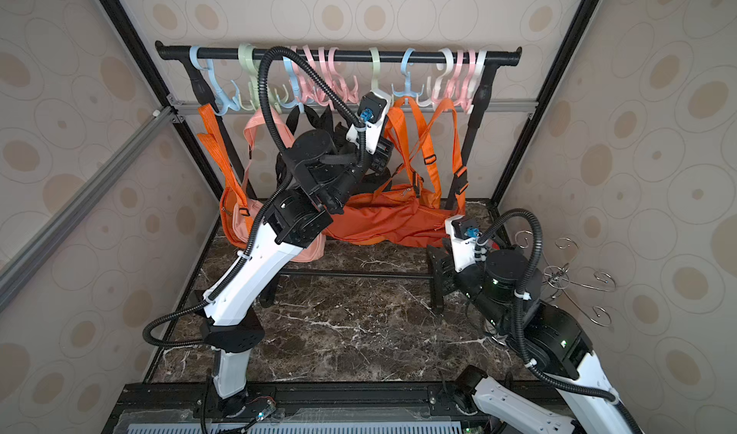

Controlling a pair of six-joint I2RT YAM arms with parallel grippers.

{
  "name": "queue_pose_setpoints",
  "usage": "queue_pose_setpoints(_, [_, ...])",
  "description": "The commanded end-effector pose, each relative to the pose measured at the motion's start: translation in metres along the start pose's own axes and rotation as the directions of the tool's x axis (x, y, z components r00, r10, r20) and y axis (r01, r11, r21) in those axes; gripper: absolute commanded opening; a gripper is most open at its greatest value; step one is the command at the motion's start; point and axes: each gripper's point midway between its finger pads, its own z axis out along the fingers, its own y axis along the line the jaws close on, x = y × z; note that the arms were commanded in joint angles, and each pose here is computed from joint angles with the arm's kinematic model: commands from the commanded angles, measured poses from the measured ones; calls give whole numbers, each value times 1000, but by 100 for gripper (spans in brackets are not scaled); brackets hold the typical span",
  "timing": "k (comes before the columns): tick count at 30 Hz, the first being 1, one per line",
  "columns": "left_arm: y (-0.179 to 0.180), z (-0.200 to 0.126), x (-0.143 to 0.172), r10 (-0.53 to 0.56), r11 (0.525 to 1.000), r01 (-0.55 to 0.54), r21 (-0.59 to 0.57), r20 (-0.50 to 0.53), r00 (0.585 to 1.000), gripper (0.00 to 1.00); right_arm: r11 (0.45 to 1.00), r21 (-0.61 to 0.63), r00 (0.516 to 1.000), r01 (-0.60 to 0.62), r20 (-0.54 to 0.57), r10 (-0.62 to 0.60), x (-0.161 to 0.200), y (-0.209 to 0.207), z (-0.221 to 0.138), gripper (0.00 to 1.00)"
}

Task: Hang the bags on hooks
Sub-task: Hang the bag on the hook.

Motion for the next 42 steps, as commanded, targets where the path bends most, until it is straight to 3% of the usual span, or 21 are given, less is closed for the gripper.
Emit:
queue_pose_setpoints(1, [29, -9, -21, -20, 998, 24, -65, 60, 998, 0, 1000, -8, 1000, -7, 26, 7, -2, 0, -2, 36])
queue_pose_setpoints(16, [80, -2, -40, -36, 981, 68, -180, 178, 983, 0, 999, -10, 999, -36, 12, 36, 10, 1, -1, 30])
queue_pose_setpoints(22, [94, 16, -15, -23, 980, 52, -194, 146, 989, 0, 998, -40, 999, -53, 4, 53, 12, 7, 1, 28])
queue_pose_setpoints(35, [66, 34, 19, 10, 997, -5, -80, 65, 998, 0, 997, -59, 999, -52, 2, 53, 14, 13, 11, 25])
queue_pose_setpoints(42, [54, 38, 47, 33, 998, -35, -43, -28, 999, 0, 996, -70, 998, -55, 14, 56, 15, 14, 11, 25])
